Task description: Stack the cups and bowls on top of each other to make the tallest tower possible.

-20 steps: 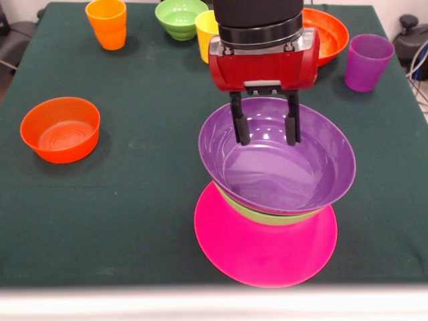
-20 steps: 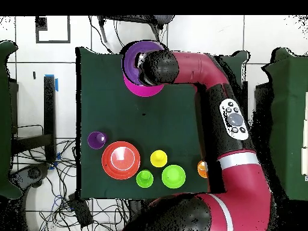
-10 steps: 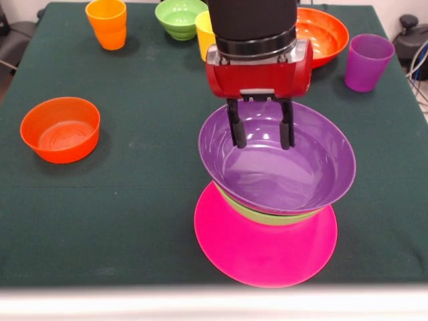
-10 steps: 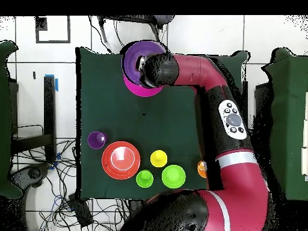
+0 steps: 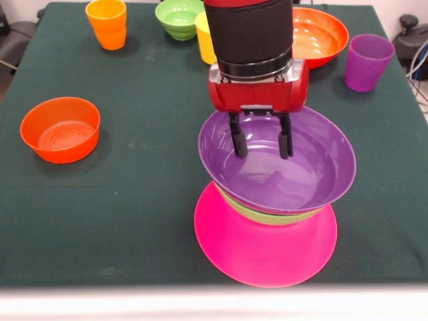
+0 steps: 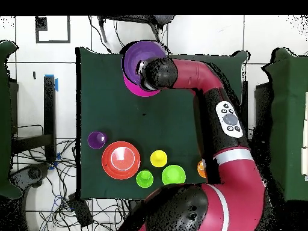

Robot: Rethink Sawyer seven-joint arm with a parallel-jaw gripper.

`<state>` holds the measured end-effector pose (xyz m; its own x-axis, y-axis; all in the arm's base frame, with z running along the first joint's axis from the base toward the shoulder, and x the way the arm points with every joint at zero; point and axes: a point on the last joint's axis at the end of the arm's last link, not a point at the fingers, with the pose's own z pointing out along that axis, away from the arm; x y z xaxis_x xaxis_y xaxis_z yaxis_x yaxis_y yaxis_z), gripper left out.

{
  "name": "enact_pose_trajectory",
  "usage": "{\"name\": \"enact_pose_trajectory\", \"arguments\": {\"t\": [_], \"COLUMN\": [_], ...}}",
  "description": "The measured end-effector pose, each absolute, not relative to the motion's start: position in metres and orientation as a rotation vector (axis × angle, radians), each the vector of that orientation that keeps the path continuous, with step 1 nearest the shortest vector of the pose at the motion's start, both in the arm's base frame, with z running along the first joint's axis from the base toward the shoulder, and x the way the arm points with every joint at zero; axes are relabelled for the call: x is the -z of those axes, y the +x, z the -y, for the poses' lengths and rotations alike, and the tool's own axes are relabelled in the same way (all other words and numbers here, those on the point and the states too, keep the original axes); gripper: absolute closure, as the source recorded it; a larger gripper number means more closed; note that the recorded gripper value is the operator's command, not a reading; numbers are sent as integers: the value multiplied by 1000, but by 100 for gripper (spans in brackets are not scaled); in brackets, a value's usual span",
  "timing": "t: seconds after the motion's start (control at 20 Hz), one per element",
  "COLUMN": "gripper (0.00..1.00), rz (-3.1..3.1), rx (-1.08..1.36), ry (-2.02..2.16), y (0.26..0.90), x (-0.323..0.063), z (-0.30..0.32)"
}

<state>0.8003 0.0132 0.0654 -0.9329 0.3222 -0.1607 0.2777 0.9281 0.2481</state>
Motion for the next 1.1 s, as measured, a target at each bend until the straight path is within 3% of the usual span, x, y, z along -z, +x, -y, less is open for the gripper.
{"name": "enact_pose_trajectory", "arguments": {"t": [1.1], "gripper": [0], "rz": [-2857], "rx": [-326], "ry": [460], "y": [803], "x": [-64], "z": [-11]}}
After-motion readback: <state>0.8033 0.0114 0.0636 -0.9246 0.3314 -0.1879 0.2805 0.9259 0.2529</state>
